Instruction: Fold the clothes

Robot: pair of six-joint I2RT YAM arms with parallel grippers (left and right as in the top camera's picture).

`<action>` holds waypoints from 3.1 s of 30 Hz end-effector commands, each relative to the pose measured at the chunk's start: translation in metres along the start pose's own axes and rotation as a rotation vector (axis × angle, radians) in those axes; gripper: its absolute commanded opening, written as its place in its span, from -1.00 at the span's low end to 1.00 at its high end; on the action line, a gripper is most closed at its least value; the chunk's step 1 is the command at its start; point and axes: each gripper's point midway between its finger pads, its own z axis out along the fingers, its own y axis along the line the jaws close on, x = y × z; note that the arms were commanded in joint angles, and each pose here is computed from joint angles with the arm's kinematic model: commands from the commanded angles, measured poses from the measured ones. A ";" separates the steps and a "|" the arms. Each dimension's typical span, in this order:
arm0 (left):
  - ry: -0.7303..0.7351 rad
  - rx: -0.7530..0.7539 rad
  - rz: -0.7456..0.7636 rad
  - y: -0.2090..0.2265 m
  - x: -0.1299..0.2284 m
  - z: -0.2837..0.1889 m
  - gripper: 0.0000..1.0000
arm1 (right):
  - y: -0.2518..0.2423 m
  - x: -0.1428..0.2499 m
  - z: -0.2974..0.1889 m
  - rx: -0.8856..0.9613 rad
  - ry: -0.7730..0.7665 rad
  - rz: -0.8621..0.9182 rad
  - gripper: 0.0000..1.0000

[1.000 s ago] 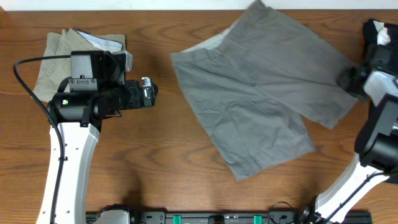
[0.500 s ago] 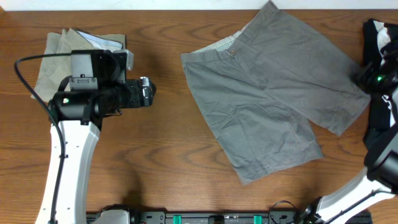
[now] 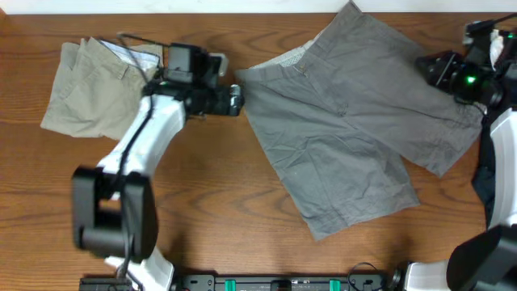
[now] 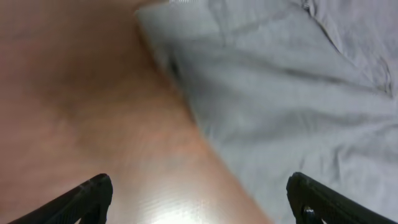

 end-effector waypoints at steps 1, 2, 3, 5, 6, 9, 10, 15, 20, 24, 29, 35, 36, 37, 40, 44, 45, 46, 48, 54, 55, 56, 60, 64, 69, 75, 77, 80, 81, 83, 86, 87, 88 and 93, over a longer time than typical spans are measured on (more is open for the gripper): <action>-0.019 0.015 -0.038 0.002 -0.018 0.022 0.83 | 0.018 0.017 0.003 -0.024 0.057 0.000 -0.63; -0.019 0.015 -0.057 0.005 -0.019 0.033 0.83 | 0.021 0.025 0.006 -0.026 0.088 -0.007 -0.63; -0.017 0.016 -0.073 0.009 -0.019 0.042 0.83 | 0.023 0.032 0.007 -0.024 0.111 -0.016 -0.63; -0.015 0.017 -0.089 0.016 -0.017 0.066 0.82 | 0.024 0.045 0.010 -0.002 0.160 -0.048 -0.60; -0.011 0.018 -0.094 0.018 -0.015 0.073 0.83 | 0.023 0.049 0.011 0.010 0.172 -0.061 -0.58; 0.007 0.070 -0.106 0.015 -0.006 0.096 0.81 | 0.009 0.057 0.011 0.110 0.198 -0.093 -0.57; 0.011 0.095 -0.103 0.012 -0.004 0.102 0.81 | 0.005 0.058 0.011 0.136 0.203 -0.091 -0.57; 0.035 0.105 -0.092 0.005 0.005 0.116 0.46 | -0.002 0.062 0.009 0.174 0.219 -0.082 -0.58; 0.038 0.109 -0.079 -0.001 0.007 0.118 0.07 | -0.002 0.061 0.009 0.176 0.215 -0.085 -0.57; 0.051 0.098 -0.088 0.002 0.010 0.117 -0.84 | -0.004 0.061 0.009 0.184 0.213 -0.086 -0.57; 0.114 -0.074 -0.215 0.040 0.025 0.098 -0.88 | -0.019 0.058 0.006 0.276 0.203 -0.094 -0.46; 0.260 -0.538 -0.339 0.120 0.068 0.016 -0.88 | -0.037 0.057 0.011 0.350 0.192 -0.053 -0.42; 0.281 -0.586 -0.350 0.127 0.074 0.003 -0.88 | -0.040 0.059 0.015 0.353 0.195 -0.039 -0.42; 0.306 -0.621 -0.359 0.132 0.080 -0.010 -0.88 | -0.043 0.061 0.021 0.355 0.204 -0.027 -0.43; 0.352 -0.692 -0.396 0.137 0.093 -0.038 -0.88 | -0.054 0.077 0.039 0.361 0.260 -0.003 -0.47; 0.378 -0.728 -0.414 0.134 0.100 -0.057 -0.88 | -0.066 0.111 0.070 0.371 0.387 0.018 -0.53; 0.381 -0.728 -0.416 0.133 0.100 -0.060 -0.88 | -0.069 0.119 0.077 0.375 0.415 0.024 -0.55; 0.382 -0.729 -0.416 0.132 0.100 -0.062 -0.88 | -0.074 0.128 0.085 0.383 0.445 0.032 -0.55; 0.382 -0.729 -0.415 0.131 0.100 -0.064 -0.87 | -0.088 0.140 0.097 0.440 0.478 0.065 -0.72; 0.406 -0.764 -0.405 0.133 0.105 -0.073 0.18 | -0.150 0.161 0.124 0.636 0.488 0.182 -0.97; 0.415 -0.764 -0.396 0.133 0.107 -0.074 0.24 | -0.156 0.163 0.128 0.643 0.488 0.186 -0.97; 0.422 -0.761 -0.385 0.133 0.107 -0.075 0.30 | -0.163 0.165 0.132 0.647 0.488 0.191 -0.98; 0.430 -0.758 -0.374 0.131 0.108 -0.078 0.39 | -0.190 0.165 0.142 0.701 0.459 0.186 -0.97; 0.408 -0.755 -0.373 0.130 0.103 -0.082 0.51 | -0.228 0.154 0.146 0.847 0.361 0.171 -0.98; 0.394 -0.750 -0.374 0.129 0.101 -0.081 0.72 | -0.250 0.122 0.158 0.810 0.227 0.203 -0.98; 0.373 -0.650 -0.397 0.117 0.095 -0.068 0.75 | -0.205 0.054 0.191 0.389 0.082 0.112 -0.95; 0.370 -0.629 -0.402 0.114 0.094 -0.066 0.75 | -0.185 0.036 0.188 0.272 0.061 0.110 -0.92; 0.382 -0.626 -0.396 0.113 0.096 -0.067 0.73 | -0.156 0.007 0.168 0.133 0.026 0.105 -0.74; 0.389 -0.627 -0.395 0.113 0.097 -0.068 0.58 | -0.147 -0.001 0.156 0.100 0.013 0.102 -0.70; 0.391 -0.622 -0.377 0.110 0.096 -0.075 -0.03 | -0.130 -0.015 0.131 0.064 -0.008 0.083 -0.60; 0.328 -0.613 -0.366 0.103 0.085 -0.092 -0.12 | -0.101 -0.031 0.084 0.055 -0.037 0.023 -0.43; 0.289 -0.609 -0.363 0.100 0.078 -0.100 -0.10 | -0.090 -0.035 0.068 0.059 -0.046 -0.004 -0.41; 0.232 -0.602 -0.357 0.094 0.068 -0.114 -0.05 | -0.077 -0.037 0.047 0.075 -0.059 -0.026 -0.34; 0.022 -0.572 -0.336 0.071 0.042 -0.171 0.33 | -0.047 -0.031 -0.020 0.219 -0.098 -0.003 -0.24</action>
